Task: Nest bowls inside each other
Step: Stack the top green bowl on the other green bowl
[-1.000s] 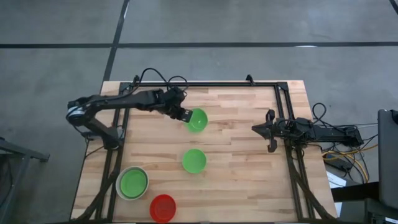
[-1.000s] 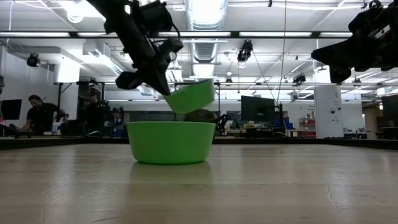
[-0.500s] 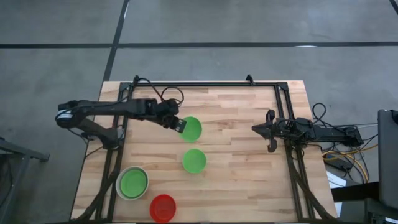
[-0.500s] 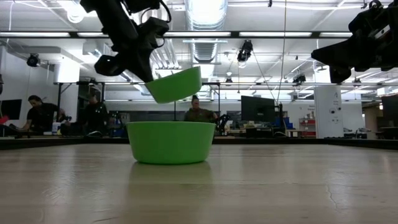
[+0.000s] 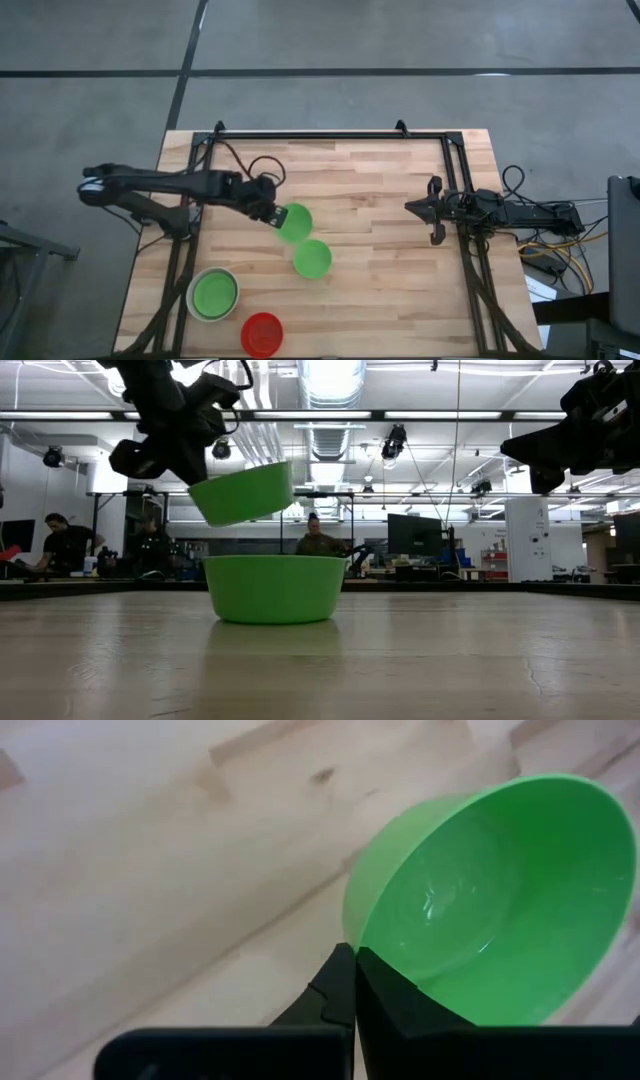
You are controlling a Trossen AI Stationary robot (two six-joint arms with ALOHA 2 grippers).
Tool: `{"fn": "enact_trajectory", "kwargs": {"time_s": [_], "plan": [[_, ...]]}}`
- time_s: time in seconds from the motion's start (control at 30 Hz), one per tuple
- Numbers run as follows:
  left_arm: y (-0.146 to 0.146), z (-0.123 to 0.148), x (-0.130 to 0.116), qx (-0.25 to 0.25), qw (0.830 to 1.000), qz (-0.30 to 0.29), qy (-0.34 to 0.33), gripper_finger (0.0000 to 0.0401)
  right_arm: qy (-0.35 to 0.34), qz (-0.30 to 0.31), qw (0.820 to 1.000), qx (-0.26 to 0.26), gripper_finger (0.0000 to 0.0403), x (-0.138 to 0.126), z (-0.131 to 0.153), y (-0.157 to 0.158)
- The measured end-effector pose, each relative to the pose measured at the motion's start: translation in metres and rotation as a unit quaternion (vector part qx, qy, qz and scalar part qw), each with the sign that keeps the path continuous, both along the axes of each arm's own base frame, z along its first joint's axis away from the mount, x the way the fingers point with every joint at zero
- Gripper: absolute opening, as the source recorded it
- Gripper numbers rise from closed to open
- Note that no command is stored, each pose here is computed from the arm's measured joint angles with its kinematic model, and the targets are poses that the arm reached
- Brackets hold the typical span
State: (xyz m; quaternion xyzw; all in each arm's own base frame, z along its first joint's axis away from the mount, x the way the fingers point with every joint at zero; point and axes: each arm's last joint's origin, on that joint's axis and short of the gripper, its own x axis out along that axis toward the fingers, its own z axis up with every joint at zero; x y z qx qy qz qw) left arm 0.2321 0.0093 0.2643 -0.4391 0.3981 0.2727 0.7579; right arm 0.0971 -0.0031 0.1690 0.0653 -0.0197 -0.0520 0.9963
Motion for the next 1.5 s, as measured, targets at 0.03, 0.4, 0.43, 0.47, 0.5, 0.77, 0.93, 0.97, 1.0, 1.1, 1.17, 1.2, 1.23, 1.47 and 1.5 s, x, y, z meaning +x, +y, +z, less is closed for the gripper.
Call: {"fn": "enact_trajectory", "kwargs": {"time_s": [0.03,0.4,0.43,0.47,0.5,0.77,0.93,0.97,1.0,1.1,1.17,1.2,1.23,1.47,1.5], "plan": [[-0.002,0.000,-0.003,0.000,1.000,-0.004,0.004,0.0000,0.000,0.000,1.000,0.000,0.0034,0.000,0.000,0.000],[-0.019,0.006,-0.020,0.016,0.998,-0.054,0.016,0.0000,0.000,0.000,1.000,0.000,0.0034,0.000,0.000,0.000],[-0.021,0.006,-0.021,0.015,0.998,-0.052,0.019,0.0000,0.000,0.000,1.000,-0.001,0.0034,0.000,0.000,0.000],[-0.023,0.006,-0.021,0.013,0.998,-0.050,0.022,0.0000,0.000,0.000,1.000,0.000,0.0034,0.000,0.000,0.000],[-0.025,0.005,-0.022,0.010,0.998,-0.048,0.027,0.0000,0.000,0.000,1.000,0.000,0.0034,0.000,0.000,0.000],[-0.039,0.002,-0.032,0.004,0.996,-0.062,0.067,0.0000,0.000,0.000,1.000,-0.001,0.0034,0.000,0.000,0.000],[-0.051,0.002,-0.035,0.023,0.992,-0.104,0.066,0.0000,0.000,0.000,1.000,0.000,0.0034,0.000,0.000,0.000],[-0.054,0.002,-0.035,0.029,0.991,-0.110,0.065,0.0000,0.000,0.000,1.000,0.000,0.0034,0.000,0.000,0.000],[-0.057,0.002,-0.036,0.033,0.991,-0.116,0.066,0.0000,0.000,0.000,1.000,0.000,0.0034,0.000,0.000,0.000],[-0.066,0.001,-0.040,0.047,0.987,-0.134,0.071,0.0000,0.000,0.000,1.000,0.000,0.0034,0.000,0.000,0.000],[-0.073,0.001,-0.043,0.055,0.986,-0.143,0.071,0.0000,0.000,0.000,1.000,0.000,0.0034,0.000,0.000,0.000],[-0.076,0.001,-0.044,0.057,0.985,-0.147,0.071,0.0000,0.000,0.000,1.000,0.000,0.0034,0.000,0.000,0.000],[-0.079,0.001,-0.045,0.058,0.985,-0.148,0.071,0.0000,0.000,0.000,1.000,-0.001,0.0034,0.000,0.000,0.000],[-0.089,0.004,-0.058,0.053,0.986,-0.143,0.070,0.0000,0.000,0.000,1.000,0.000,0.0034,0.000,0.000,0.000],[-0.090,0.006,-0.059,0.055,0.986,-0.146,0.066,0.0000,0.000,0.000,1.000,0.000,0.0034,0.000,0.000,0.000]]}}
